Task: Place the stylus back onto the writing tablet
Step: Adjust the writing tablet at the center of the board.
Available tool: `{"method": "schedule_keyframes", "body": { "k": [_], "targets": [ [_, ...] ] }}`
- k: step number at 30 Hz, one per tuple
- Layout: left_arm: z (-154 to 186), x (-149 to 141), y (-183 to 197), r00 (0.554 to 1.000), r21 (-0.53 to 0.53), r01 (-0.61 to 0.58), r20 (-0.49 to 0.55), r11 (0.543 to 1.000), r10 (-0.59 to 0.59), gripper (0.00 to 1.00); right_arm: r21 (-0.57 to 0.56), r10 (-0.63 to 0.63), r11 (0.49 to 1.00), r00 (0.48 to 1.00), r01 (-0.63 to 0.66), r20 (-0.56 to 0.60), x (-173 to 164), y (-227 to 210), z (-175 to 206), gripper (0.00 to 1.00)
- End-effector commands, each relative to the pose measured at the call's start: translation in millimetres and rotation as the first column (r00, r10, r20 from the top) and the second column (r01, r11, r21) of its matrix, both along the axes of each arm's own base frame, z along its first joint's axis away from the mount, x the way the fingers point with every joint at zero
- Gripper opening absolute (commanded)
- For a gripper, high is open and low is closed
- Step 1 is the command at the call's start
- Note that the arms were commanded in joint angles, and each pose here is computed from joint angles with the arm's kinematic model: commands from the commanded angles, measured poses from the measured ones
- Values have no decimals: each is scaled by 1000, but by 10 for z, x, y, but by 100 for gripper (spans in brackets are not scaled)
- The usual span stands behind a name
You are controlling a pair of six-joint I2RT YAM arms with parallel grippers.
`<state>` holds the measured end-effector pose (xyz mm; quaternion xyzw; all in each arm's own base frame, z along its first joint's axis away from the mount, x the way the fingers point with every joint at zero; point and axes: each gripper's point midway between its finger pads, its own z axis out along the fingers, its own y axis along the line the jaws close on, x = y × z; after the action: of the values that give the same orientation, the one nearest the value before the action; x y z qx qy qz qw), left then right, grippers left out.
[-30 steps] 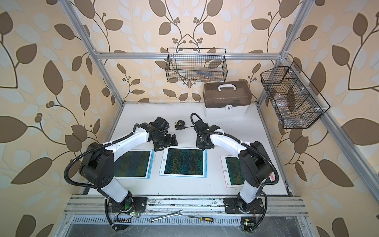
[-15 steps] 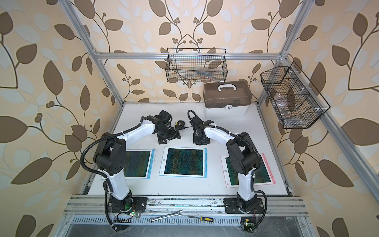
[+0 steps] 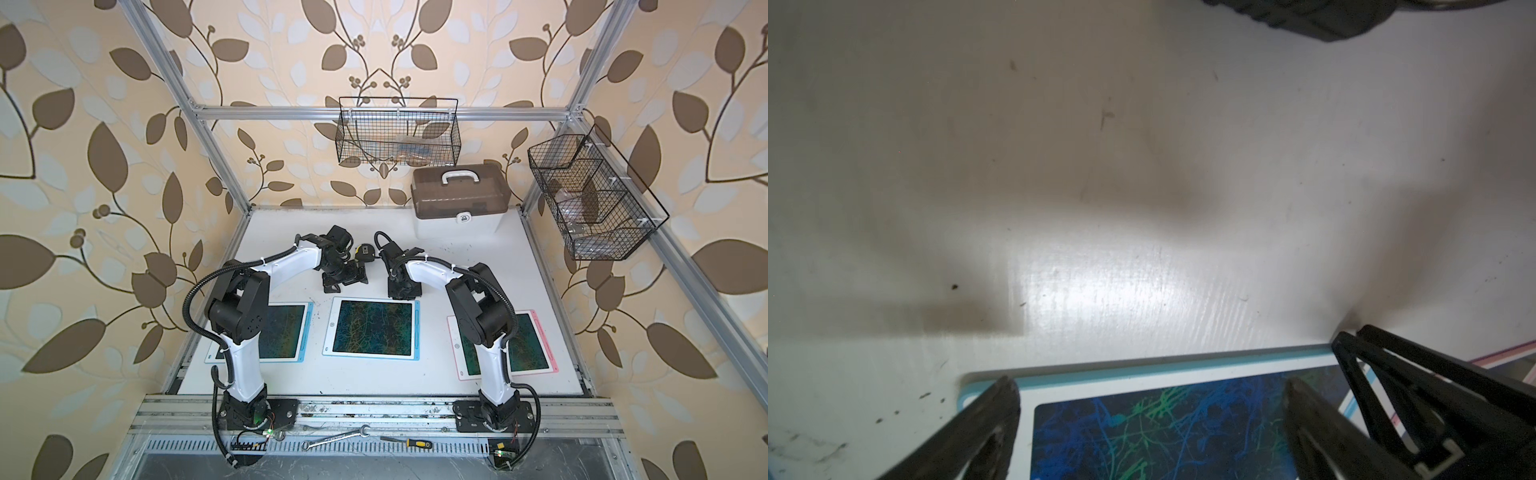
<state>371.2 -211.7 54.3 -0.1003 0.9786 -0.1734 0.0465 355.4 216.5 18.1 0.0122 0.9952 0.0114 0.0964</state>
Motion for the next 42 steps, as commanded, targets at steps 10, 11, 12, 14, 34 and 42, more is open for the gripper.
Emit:
{"method": "schedule_keyframes", "body": {
  "k": [10, 11, 12, 14, 34, 42],
  "targets": [
    [-183, -105, 78, 1000, 8, 10, -28, 1000, -10, 99, -7, 30, 1000, 999, -30, -42, -112, 71, -150, 25],
    [-188, -112, 81, 1000, 7, 7, -29, 1000, -7, 99, -6, 31, 999, 999, -31, -43, -119, 73, -156, 25],
    [-198, -126, 87, 1000, 8, 7, -31, 1000, -7, 99, -6, 33, 999, 999, -33, -44, -129, 79, -157, 25],
    [-211, -148, 95, 999, 8, 7, -36, 1000, -6, 99, -3, 33, 999, 998, -33, -49, -151, 82, -173, 25],
    [-237, -461, 213, 998, 7, -32, -53, 999, 32, 99, 5, 38, 999, 998, -38, -58, -414, 90, -209, 25],
    [-181, -449, 219, 999, 12, -30, -40, 999, 30, 99, 2, 35, 999, 999, -35, -35, -397, 81, -105, 25]
  ]
}}
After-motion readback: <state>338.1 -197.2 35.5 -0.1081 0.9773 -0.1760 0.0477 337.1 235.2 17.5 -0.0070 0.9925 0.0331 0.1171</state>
